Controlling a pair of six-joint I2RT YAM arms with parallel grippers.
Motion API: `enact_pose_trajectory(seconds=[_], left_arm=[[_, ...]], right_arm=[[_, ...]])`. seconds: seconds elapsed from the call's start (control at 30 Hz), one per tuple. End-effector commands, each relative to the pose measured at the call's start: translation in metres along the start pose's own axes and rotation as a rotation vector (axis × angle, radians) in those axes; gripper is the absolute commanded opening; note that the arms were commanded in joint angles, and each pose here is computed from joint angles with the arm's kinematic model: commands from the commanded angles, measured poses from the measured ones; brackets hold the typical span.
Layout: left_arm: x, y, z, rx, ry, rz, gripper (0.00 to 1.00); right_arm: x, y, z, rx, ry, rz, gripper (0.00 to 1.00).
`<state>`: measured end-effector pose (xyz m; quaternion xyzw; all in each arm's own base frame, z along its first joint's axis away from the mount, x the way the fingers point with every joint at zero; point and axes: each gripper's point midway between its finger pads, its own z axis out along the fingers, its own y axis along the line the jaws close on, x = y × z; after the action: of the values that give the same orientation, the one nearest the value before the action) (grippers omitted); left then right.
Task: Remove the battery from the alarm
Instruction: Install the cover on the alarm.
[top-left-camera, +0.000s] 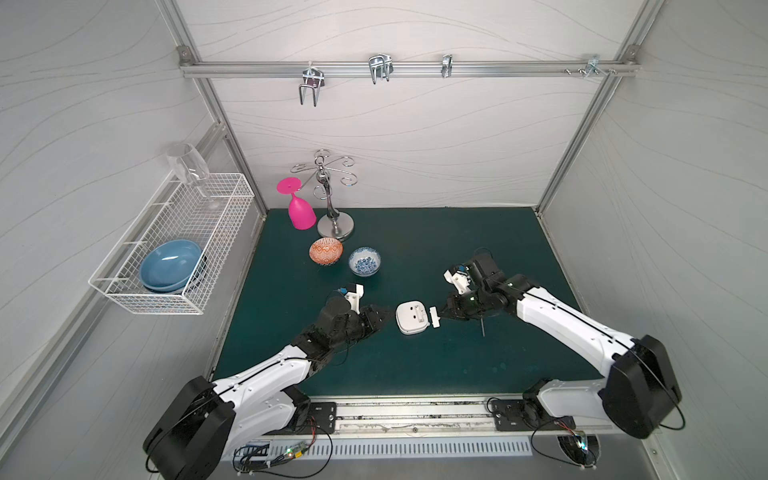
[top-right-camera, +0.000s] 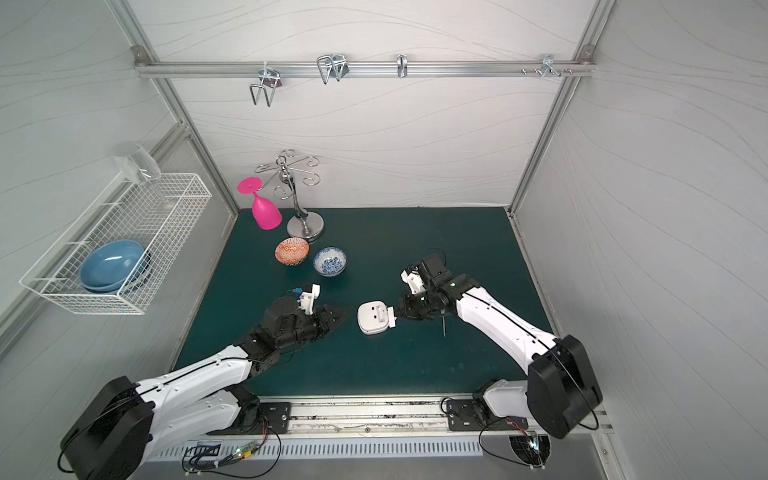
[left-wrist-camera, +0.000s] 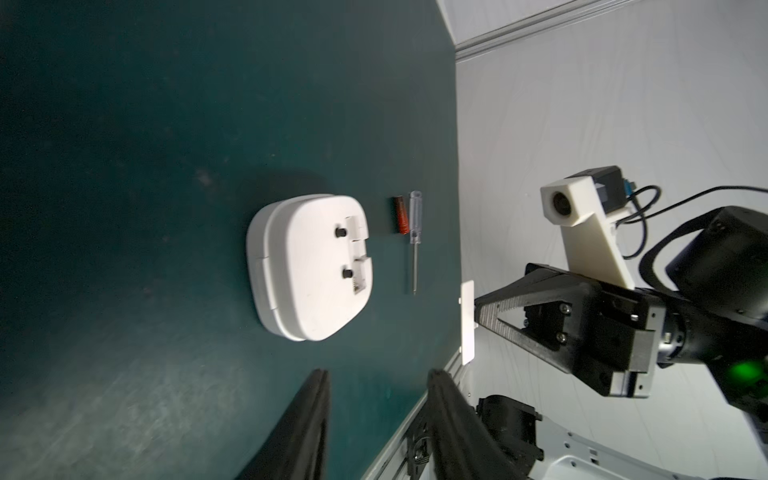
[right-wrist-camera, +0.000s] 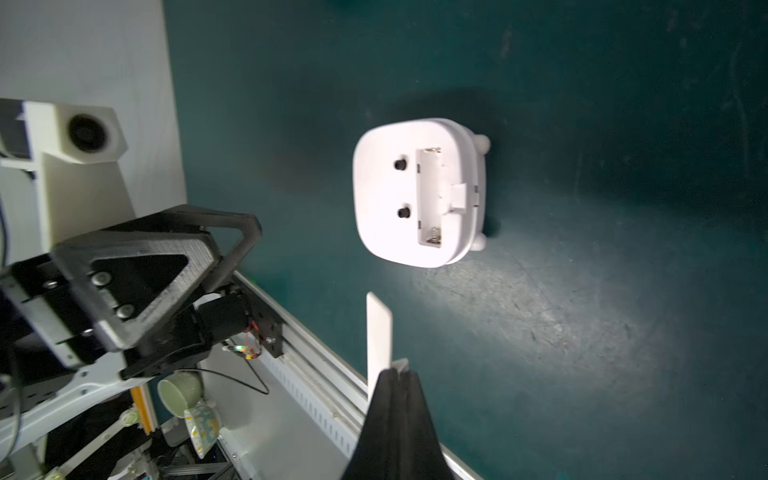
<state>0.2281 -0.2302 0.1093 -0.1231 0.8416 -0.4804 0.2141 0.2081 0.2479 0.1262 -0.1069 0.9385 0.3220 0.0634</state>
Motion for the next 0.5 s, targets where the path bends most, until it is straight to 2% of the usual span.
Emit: enact_pose_trajectory(seconds=[0.0, 0.47], left_arm=[[0.003, 0.007, 0.008, -0.017, 0.033, 0.031, 0.42], [-0.004, 0.01, 0.055, 0.015, 0.119, 0.015, 0.38]], right_arm=[[-0.003, -0.006, 0.007, 0.055, 0.024, -0.041, 0.01], [-0.035, -0.007, 0.055, 0.063, 0.081, -0.037, 0.01]])
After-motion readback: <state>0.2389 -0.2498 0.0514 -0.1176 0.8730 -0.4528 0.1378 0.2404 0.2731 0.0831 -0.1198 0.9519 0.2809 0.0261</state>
